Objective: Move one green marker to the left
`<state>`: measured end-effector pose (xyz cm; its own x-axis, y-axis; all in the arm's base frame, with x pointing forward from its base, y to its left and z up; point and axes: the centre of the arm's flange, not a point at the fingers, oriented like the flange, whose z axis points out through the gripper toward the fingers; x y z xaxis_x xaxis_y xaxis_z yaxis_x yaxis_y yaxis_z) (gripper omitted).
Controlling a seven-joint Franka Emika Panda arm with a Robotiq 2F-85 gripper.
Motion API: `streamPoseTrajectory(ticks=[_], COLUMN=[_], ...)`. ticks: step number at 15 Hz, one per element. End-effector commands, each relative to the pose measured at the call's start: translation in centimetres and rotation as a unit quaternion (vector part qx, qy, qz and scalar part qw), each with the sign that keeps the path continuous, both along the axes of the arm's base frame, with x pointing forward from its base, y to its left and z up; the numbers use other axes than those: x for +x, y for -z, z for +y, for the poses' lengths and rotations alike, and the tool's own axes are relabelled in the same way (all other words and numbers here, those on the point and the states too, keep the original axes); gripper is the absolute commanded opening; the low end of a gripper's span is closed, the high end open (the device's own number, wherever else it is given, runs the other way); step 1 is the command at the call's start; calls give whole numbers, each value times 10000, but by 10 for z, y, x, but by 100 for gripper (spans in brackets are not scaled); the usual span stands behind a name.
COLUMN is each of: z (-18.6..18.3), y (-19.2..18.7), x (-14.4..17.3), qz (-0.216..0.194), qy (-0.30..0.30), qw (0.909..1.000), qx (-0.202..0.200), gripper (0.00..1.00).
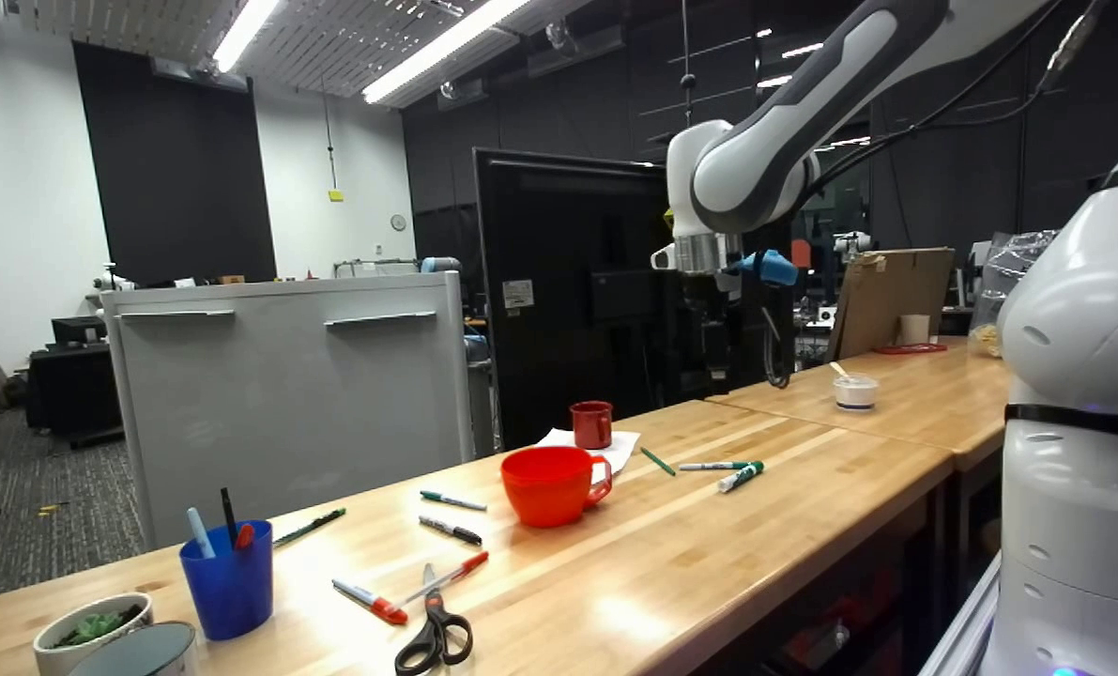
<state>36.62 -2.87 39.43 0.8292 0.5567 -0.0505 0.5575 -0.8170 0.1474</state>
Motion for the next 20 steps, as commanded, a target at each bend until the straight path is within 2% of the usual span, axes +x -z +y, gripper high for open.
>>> streamPoseTrajectory(ticks=[1,4,9,13,20], z=[-28,-51,-64,-70,-92], y=[19,35,57,73,104], x=[4,5,23,39,52], qz=[510,781,892,838,1001], qy=[-862,-1647,-2844,-3214,-3671], qw=[9950,9831,9544,9431,9246], qx=[61,158,143,130,152], gripper=[100,100,100,100,100])
